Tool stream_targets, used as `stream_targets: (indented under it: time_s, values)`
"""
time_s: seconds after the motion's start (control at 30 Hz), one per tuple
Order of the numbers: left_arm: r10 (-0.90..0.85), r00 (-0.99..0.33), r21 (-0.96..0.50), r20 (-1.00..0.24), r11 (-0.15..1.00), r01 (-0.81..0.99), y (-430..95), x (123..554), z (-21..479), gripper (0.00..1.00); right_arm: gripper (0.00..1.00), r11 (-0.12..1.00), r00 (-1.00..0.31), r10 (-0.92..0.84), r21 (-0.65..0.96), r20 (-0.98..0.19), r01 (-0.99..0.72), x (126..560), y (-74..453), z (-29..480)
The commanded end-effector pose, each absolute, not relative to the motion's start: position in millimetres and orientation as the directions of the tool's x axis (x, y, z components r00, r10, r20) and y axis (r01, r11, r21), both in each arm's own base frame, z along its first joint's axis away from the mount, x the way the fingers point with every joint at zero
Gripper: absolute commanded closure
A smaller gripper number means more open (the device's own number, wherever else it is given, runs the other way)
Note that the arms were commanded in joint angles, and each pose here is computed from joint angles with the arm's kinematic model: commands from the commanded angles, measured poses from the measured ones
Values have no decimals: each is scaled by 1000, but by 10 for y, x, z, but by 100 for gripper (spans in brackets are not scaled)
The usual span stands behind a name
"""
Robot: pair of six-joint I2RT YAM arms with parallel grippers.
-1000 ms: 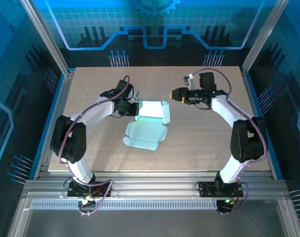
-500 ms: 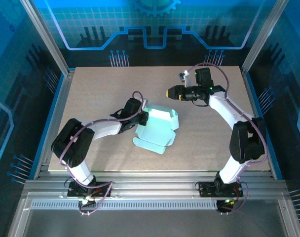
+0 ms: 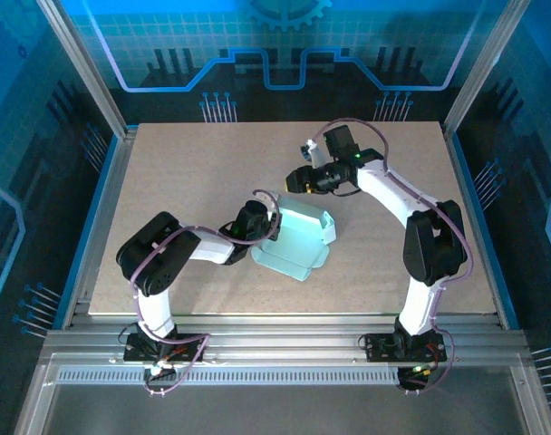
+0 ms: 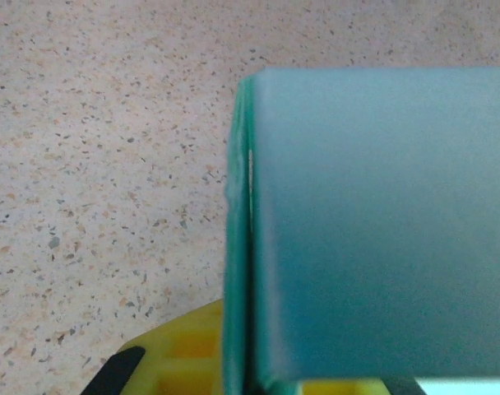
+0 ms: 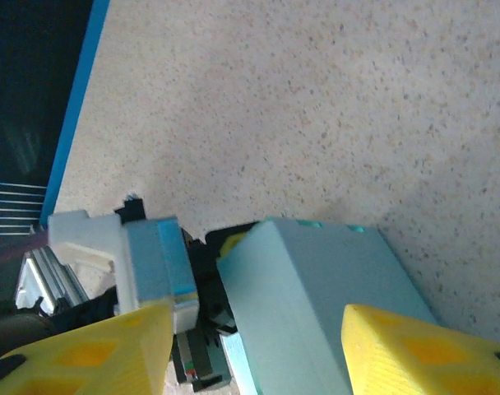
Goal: Fold the paper box
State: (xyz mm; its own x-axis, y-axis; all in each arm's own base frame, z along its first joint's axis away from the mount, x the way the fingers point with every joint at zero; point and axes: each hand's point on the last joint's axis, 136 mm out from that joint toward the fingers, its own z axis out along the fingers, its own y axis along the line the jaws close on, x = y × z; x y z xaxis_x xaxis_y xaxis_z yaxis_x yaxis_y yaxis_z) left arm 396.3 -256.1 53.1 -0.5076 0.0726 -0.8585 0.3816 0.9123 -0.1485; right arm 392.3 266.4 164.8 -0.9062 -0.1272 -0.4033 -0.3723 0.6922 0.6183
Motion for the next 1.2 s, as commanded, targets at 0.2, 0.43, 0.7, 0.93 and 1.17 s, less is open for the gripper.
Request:
stream_targets:
  time_s: [0.2, 0.43, 0.7, 0.93, 1.17]
  values:
    - [103, -494, -118, -863, 911, 395, -2542, 3934, 353, 89, 44, 694, -950, -138, 657, -279, -294, 3629, 2619, 1314]
    - [117, -505, -117, -855, 906, 407, -2568, 3935, 320, 79, 45, 724, -952, -202, 619, -230, -303, 3596, 2568, 1065]
    - [115, -513, -122, -850, 906, 405, -2552, 3906, 292, 74, 50, 763, -943, -223, 557, -247, -326, 3688, 2382, 994]
    - [103, -505, -134, -857, 901, 412, -2570, 3898, 330, 63, 51, 784, -940, -247, 522, -234, -336, 3687, 2321, 920]
    - [101, -491, -127, -865, 903, 410, -2506, 3882, 348, 50, 52, 787, -943, -244, 523, -225, -329, 3657, 2309, 900]
